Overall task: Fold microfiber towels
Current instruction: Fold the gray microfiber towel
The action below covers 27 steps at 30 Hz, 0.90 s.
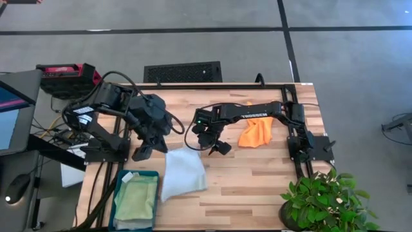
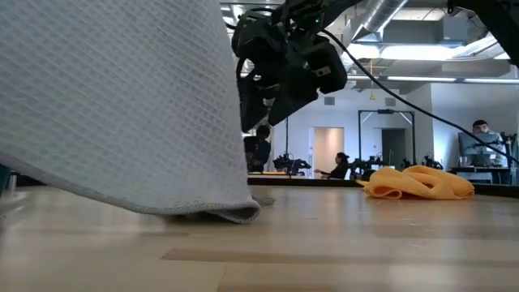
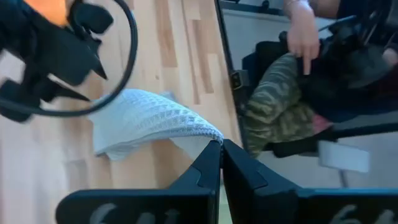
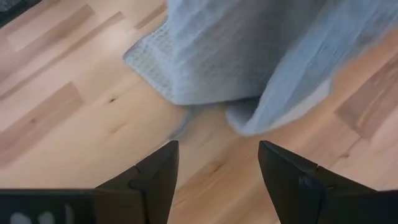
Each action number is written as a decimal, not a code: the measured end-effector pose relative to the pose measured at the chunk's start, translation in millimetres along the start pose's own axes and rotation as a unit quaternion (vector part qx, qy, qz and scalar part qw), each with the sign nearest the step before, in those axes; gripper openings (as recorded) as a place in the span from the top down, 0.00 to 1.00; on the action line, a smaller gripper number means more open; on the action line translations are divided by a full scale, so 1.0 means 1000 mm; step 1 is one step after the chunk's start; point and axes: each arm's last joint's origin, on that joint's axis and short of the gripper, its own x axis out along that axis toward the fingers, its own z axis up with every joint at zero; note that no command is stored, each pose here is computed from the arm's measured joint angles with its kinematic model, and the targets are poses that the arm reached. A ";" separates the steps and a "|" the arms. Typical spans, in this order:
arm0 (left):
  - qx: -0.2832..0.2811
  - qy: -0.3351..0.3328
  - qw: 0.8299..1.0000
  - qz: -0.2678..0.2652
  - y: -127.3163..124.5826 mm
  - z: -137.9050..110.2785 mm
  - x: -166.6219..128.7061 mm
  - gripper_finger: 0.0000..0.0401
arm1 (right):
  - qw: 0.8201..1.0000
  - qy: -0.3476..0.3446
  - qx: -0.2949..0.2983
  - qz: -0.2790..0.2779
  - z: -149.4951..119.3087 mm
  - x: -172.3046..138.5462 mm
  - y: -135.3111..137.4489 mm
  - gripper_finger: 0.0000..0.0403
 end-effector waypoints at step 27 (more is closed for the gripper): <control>-0.009 0.090 0.995 0.039 -0.004 -0.012 0.048 1.00 | 0.977 -0.074 -0.051 -0.192 0.028 -0.045 -0.022 0.39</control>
